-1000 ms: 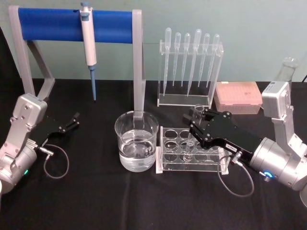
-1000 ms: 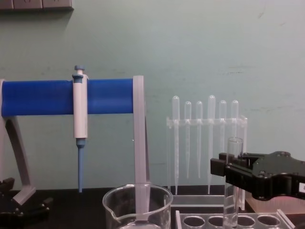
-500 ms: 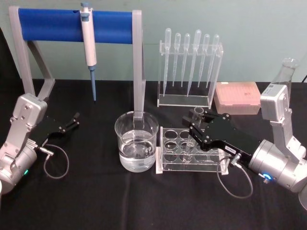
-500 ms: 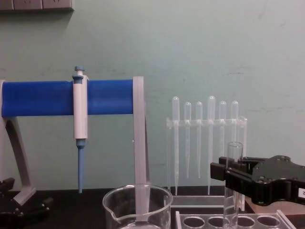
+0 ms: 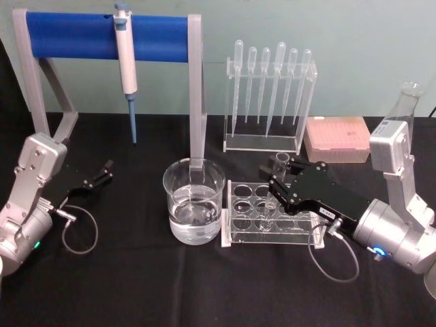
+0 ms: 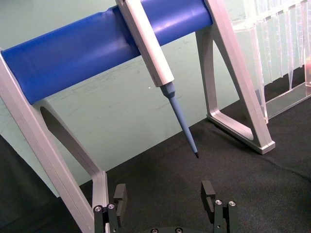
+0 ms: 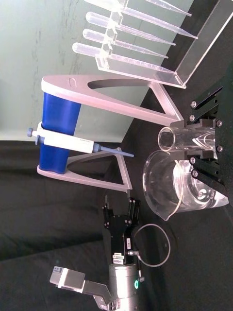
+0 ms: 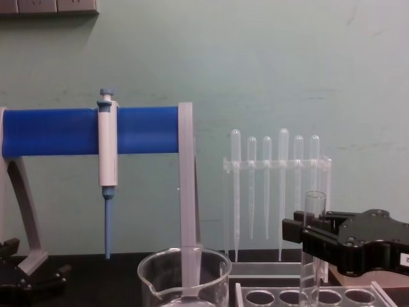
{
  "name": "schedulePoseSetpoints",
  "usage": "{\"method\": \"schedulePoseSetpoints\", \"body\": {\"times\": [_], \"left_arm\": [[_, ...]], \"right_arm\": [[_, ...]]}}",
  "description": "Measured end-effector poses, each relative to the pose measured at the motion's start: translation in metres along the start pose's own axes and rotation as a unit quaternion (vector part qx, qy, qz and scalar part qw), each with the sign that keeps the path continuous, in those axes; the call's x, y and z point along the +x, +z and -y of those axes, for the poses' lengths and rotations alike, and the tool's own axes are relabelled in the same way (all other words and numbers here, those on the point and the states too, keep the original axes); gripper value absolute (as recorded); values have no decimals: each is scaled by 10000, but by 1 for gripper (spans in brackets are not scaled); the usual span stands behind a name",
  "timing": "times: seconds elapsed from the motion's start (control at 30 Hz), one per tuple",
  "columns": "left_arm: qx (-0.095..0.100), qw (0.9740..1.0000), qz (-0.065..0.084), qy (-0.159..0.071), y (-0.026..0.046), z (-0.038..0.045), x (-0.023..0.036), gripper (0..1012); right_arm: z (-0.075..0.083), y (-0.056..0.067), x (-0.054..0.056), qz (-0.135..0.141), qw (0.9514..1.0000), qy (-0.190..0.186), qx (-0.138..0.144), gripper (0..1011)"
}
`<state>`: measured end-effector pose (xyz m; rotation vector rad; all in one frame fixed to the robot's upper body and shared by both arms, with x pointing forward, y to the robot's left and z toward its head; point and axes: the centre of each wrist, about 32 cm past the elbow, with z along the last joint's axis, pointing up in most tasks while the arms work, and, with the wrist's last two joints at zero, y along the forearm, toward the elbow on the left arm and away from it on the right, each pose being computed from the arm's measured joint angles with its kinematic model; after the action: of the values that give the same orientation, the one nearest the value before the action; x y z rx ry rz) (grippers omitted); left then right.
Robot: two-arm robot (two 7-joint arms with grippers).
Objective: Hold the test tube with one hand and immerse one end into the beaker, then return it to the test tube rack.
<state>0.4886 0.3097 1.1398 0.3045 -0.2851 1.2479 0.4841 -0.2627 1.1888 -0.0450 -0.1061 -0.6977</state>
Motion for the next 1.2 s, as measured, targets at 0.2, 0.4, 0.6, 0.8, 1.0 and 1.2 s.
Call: {"method": "schedulePoseSetpoints", "body": {"times": [0.2, 0.4, 0.6, 0.8, 1.0, 1.2], "left_arm": [[0, 10000, 0, 0, 0, 0, 0, 1000], [0, 10000, 0, 0, 0, 0, 0, 1000], [0, 10000, 0, 0, 0, 0, 0, 1000], [0, 10000, 0, 0, 0, 0, 0, 1000], [0, 10000, 0, 0, 0, 0, 0, 1000], [0, 10000, 0, 0, 0, 0, 0, 1000]], "right_arm": [[0, 2, 1, 2, 10000, 1, 1, 224], [0, 5, 2, 4, 10000, 1, 4, 224], [0, 6, 2, 4, 10000, 2, 6, 305], [-1, 7, 2, 4, 10000, 3, 7, 484], [-1, 7, 2, 3, 10000, 3, 5, 686], [2, 19, 0, 8, 10000, 11, 32, 857]]}}
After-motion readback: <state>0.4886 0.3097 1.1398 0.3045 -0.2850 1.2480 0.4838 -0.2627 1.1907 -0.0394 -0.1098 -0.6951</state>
